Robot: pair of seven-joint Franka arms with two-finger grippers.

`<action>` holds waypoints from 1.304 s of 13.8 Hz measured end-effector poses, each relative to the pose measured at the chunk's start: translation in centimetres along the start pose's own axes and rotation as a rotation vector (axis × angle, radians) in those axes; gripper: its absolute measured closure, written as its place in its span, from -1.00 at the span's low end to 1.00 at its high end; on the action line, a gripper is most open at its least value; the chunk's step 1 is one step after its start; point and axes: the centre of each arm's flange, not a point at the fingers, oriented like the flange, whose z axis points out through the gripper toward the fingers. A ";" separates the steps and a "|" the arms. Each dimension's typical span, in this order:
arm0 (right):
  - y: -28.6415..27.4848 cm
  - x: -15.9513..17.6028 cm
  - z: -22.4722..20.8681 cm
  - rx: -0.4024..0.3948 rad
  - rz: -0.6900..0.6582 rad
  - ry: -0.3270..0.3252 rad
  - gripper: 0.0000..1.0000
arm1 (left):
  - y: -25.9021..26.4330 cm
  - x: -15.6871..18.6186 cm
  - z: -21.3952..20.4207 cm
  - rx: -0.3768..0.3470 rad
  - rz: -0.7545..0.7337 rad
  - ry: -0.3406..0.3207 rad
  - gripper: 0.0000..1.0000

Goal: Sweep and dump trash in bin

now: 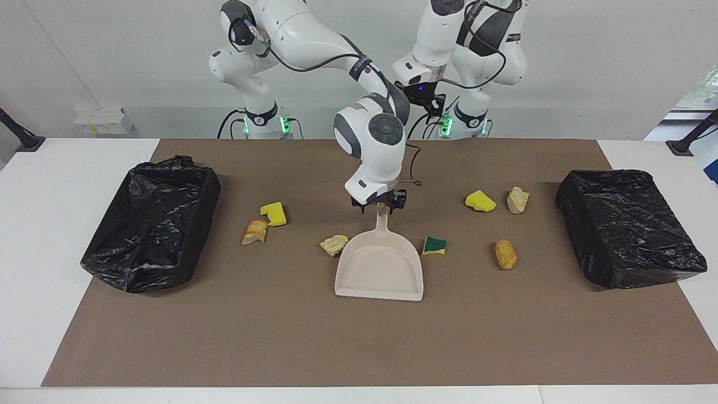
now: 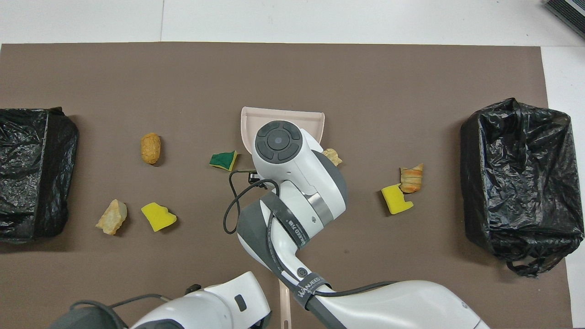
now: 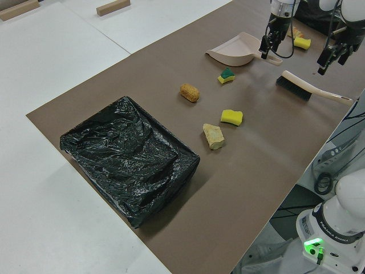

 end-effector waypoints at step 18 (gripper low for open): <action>4.7 2.3 -5.1 0.005 -0.201 0.055 0.37 | 6.8 -2.4 15.4 -0.002 -0.032 0.021 -0.72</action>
